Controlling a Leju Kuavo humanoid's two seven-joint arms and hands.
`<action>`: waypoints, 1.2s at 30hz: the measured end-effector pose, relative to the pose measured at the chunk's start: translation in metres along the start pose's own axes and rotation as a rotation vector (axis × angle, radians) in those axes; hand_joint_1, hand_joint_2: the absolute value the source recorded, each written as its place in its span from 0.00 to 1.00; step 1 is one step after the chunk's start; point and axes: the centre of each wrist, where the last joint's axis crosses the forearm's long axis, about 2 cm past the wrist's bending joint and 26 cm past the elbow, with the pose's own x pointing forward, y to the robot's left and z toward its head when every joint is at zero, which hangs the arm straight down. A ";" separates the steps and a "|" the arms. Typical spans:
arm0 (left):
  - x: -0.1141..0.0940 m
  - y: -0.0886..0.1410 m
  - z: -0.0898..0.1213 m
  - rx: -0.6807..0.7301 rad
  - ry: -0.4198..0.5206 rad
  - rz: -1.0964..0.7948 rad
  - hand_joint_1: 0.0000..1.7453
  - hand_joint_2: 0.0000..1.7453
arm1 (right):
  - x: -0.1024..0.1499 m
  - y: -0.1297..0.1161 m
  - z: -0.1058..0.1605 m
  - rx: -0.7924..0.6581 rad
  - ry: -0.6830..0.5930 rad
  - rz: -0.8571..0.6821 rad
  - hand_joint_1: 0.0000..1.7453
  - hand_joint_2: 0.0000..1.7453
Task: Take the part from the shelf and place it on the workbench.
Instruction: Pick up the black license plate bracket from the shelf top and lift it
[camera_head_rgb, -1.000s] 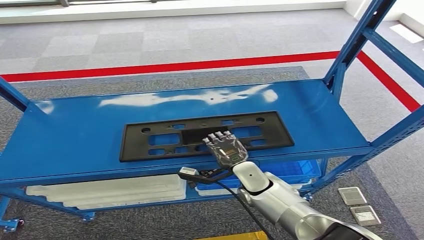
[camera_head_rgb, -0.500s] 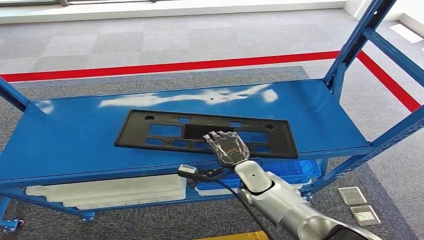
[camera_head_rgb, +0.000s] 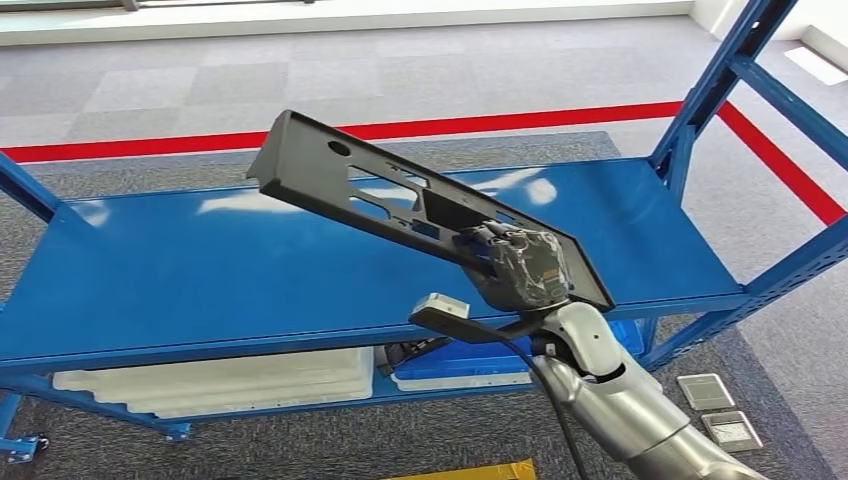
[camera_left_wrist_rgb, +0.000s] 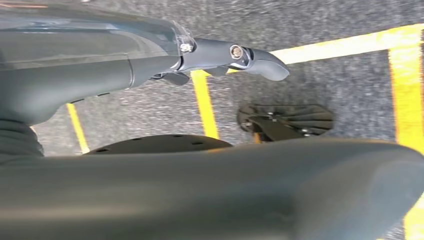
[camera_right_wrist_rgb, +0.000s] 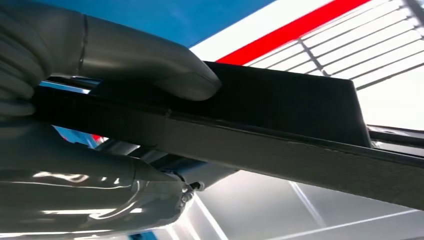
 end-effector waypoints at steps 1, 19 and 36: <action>-0.001 0.000 0.000 -0.001 -0.014 0.010 0.00 1.00 | -0.002 -0.011 0.003 -0.021 -0.012 -0.051 1.00 1.00; -0.004 0.008 0.000 0.033 -0.058 0.173 0.00 1.00 | 0.005 -0.116 0.042 -0.069 -0.295 -0.632 1.00 1.00; -0.006 0.023 -0.001 0.067 0.042 0.163 0.00 1.00 | 0.045 -0.100 0.073 0.091 -0.441 -1.218 1.00 1.00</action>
